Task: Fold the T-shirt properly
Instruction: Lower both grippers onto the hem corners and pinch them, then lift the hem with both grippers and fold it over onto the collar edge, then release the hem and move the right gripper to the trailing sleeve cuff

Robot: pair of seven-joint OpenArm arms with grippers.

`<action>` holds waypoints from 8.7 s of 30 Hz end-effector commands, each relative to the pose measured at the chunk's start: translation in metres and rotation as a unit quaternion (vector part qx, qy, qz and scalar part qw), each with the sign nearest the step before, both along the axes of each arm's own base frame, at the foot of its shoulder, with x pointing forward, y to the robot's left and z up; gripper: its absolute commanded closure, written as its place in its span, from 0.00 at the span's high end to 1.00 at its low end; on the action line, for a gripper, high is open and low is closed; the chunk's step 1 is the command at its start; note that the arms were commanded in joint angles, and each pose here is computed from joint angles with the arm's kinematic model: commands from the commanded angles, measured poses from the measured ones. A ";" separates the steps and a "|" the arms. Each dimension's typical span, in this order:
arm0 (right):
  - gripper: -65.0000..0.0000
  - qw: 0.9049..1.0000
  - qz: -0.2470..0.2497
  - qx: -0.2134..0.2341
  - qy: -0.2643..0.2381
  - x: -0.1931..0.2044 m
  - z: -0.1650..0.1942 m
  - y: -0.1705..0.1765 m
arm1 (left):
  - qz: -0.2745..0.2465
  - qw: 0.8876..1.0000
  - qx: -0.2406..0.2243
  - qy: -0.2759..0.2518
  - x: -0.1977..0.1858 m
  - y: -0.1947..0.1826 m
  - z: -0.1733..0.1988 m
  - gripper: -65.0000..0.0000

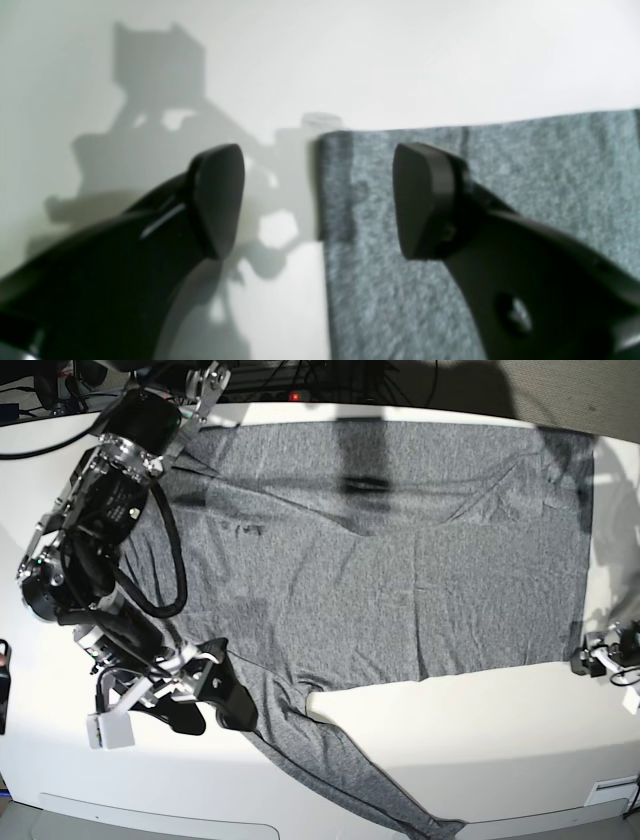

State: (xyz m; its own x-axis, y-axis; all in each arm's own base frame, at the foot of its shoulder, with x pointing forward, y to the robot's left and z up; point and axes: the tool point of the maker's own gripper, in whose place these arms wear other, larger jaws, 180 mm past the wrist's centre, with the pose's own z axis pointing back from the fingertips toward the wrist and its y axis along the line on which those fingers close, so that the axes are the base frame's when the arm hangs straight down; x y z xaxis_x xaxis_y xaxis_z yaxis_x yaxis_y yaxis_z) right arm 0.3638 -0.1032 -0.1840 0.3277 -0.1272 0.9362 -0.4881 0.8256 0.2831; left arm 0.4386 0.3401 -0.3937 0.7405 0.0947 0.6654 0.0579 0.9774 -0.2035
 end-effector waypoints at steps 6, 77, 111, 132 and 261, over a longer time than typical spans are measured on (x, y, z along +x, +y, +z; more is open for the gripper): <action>0.73 1.000 0.009 0.001 -0.020 0.001 0.014 0.002 | -0.001 1.000 -0.020 -0.019 -0.008 -0.017 -0.018 0.69; 0.59 1.000 0.009 -0.021 0.008 -0.001 0.001 0.002 | -0.038 0.993 0.000 -0.115 0.030 -0.056 0.010 0.00; 0.59 1.000 0.011 -0.026 0.014 -0.002 -0.002 0.002 | -0.036 0.990 0.010 -0.139 -0.019 -0.053 -0.035 0.28; 0.59 0.984 -0.051 -0.163 0.057 0.048 -0.069 -0.074 | -0.032 0.983 0.037 -0.175 0.002 -0.024 0.003 0.00; 0.00 0.907 -0.046 -0.384 0.169 -0.144 -0.124 -0.160 | -0.098 0.994 -0.051 0.001 -0.237 -0.071 0.055 0.00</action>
State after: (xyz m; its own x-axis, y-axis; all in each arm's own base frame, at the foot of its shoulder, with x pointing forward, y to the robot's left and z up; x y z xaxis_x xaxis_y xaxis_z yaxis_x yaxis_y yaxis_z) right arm 0.2147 -0.2625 -0.3189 0.6618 0.4577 0.5937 -0.3940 0.8861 -0.2440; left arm 0.1955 0.2673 -0.3493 0.7770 0.0234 0.6291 0.2258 0.9224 -0.3132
